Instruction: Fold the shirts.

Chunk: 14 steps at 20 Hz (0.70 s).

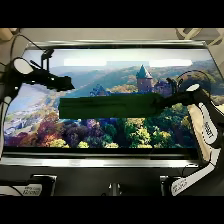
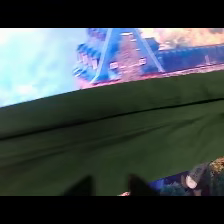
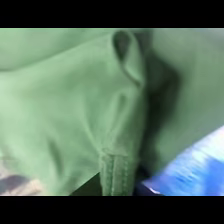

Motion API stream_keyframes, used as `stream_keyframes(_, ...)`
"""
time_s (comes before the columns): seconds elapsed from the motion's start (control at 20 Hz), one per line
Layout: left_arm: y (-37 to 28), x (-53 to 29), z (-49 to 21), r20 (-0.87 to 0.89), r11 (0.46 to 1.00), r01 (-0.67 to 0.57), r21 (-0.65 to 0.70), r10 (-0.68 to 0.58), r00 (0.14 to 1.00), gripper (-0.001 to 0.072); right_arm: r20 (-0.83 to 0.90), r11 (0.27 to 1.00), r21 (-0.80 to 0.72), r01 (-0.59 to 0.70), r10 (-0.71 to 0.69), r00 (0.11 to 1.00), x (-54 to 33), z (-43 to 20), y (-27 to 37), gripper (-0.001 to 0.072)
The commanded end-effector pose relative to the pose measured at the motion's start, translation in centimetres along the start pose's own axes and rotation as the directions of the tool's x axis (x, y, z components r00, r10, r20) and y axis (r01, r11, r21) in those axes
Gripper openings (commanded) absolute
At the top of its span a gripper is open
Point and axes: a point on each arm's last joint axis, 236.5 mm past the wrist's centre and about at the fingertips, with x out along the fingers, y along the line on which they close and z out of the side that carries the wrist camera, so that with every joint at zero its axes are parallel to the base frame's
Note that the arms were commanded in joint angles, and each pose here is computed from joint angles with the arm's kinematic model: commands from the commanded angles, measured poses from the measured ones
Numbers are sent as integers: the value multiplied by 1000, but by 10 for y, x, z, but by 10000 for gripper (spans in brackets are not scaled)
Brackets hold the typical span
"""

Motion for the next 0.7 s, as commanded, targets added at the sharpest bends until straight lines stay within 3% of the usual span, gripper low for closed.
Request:
stream_keyframes(0.0, -50, 49, 11, 62, 995, 37, 98, -43, 997, 30, 94, 993, -109, -48, 59, 994, -38, 31, 56, 18)
stream_keyframes(0.1, -84, 99, -2, 34, 991, 97, 98, -100, 994, 24, 102, 980, -194, -46, 67, 992, -70, 27, 97, 17)
stream_keyframes(0.25, -139, 169, -44, -59, 970, 240, -34, -242, 969, 23, 89, 957, -288, -41, 69, 994, -109, 9, 158, 18)
stream_keyframes(0.45, -208, 223, -81, -65, 881, 391, -264, -421, 905, 23, 111, 947, -316, 63, -29, 993, -155, -18, 191, 19)
stream_keyframes(0.55, -251, 233, -110, -94, 827, 468, -311, -517, 851, 23, 136, 938, -322, 126, -86, 987, -169, -23, 191, 19)
stream_keyframes(0.65, -273, 237, -127, -113, 807, 502, -310, -556, 824, 22, 184, 935, -325, 138, -81, 980, -174, -15, 196, 19)
